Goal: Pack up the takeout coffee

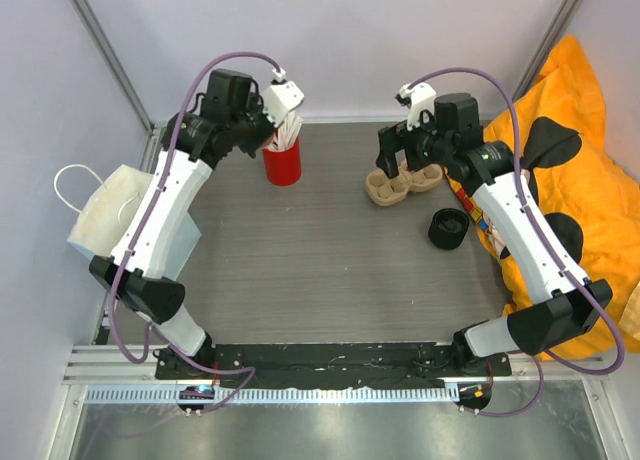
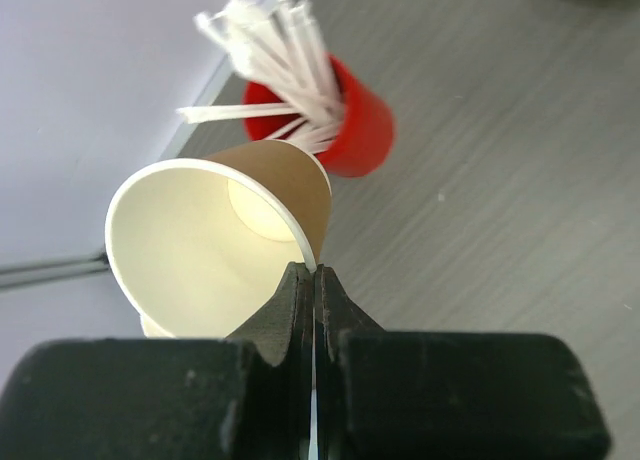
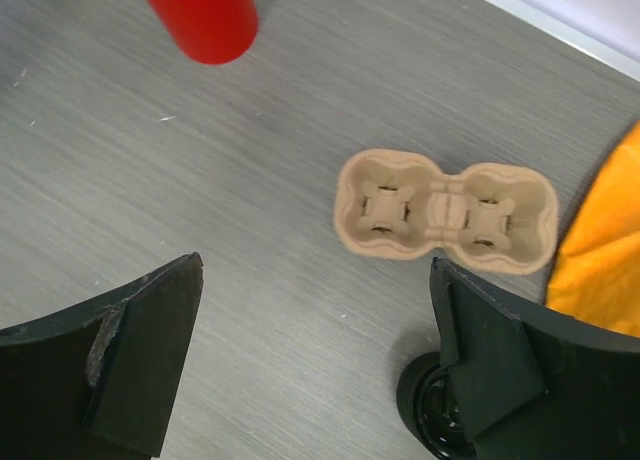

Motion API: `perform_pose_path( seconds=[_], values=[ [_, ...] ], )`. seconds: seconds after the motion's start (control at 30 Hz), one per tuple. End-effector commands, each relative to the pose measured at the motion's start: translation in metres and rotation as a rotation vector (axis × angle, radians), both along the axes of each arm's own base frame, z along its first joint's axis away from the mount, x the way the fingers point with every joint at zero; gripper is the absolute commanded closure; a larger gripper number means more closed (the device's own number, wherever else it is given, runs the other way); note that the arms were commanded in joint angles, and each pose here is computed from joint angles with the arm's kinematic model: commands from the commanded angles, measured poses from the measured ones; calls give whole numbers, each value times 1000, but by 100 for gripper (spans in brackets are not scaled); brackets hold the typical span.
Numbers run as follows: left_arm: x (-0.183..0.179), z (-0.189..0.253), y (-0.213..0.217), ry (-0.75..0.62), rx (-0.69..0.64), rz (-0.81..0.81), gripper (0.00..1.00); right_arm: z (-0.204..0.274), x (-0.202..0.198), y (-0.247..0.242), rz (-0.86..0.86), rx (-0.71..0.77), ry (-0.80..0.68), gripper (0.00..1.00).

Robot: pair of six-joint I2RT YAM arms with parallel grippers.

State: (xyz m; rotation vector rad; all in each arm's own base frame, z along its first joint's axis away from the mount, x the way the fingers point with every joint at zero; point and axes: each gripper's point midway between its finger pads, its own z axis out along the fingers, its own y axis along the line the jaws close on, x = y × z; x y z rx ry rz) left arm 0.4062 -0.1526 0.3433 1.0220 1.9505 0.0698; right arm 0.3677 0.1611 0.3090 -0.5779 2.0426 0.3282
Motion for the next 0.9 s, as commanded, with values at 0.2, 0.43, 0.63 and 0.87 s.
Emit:
perform_pose_path(
  seconds=[0.2, 0.43, 0.63, 0.87],
  values=[
    [-99, -19, -57, 84, 41, -219, 100, 56, 20, -57, -170, 29, -158, 0],
    [-139, -61, -93, 149, 60, -316, 100, 48, 15, -96, -258, 0, -149, 0],
    [-161, -105, -116, 259, 46, -379, 100, 32, -1, -114, -286, -53, -120, 0],
    [-173, -146, -142, 322, 24, -415, 100, 10, -18, -124, -297, -79, -80, 0]
  ],
)
